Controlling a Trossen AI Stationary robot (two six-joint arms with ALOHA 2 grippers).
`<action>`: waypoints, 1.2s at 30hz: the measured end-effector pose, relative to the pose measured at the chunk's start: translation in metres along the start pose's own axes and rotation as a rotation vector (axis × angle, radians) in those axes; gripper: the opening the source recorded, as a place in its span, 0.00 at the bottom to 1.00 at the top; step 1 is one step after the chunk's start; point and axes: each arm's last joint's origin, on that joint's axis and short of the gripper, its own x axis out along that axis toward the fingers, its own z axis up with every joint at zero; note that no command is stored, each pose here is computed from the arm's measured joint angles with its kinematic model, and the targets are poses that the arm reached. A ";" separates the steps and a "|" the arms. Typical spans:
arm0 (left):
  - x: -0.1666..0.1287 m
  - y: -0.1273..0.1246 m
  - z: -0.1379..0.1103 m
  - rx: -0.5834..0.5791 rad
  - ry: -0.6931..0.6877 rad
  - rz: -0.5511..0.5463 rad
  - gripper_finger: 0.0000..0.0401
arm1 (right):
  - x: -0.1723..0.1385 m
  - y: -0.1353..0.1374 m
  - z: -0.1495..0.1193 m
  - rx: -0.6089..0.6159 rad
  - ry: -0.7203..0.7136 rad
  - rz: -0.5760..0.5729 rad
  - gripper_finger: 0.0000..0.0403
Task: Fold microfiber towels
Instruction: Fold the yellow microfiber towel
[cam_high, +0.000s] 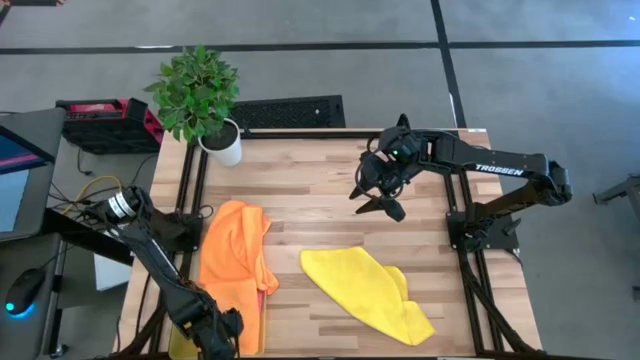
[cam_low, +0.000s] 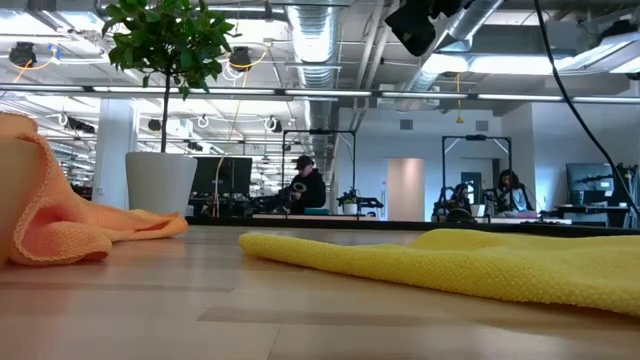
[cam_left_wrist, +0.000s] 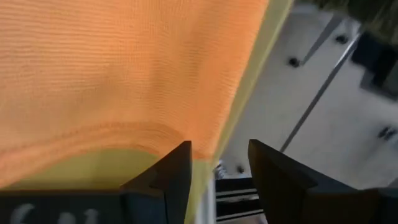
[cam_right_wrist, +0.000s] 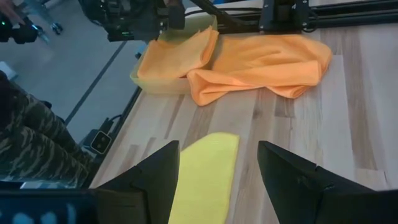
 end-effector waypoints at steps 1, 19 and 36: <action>-0.005 0.000 -0.001 -0.017 -0.025 -0.010 0.37 | 0.000 0.000 0.000 -0.001 0.000 0.000 0.59; -0.117 0.037 -0.016 -0.232 -0.782 -0.058 0.38 | 0.072 0.048 -0.034 0.002 0.247 0.093 0.59; -0.126 0.052 0.005 -0.192 -0.753 0.057 0.38 | 0.177 0.028 -0.093 -0.002 0.530 0.165 0.59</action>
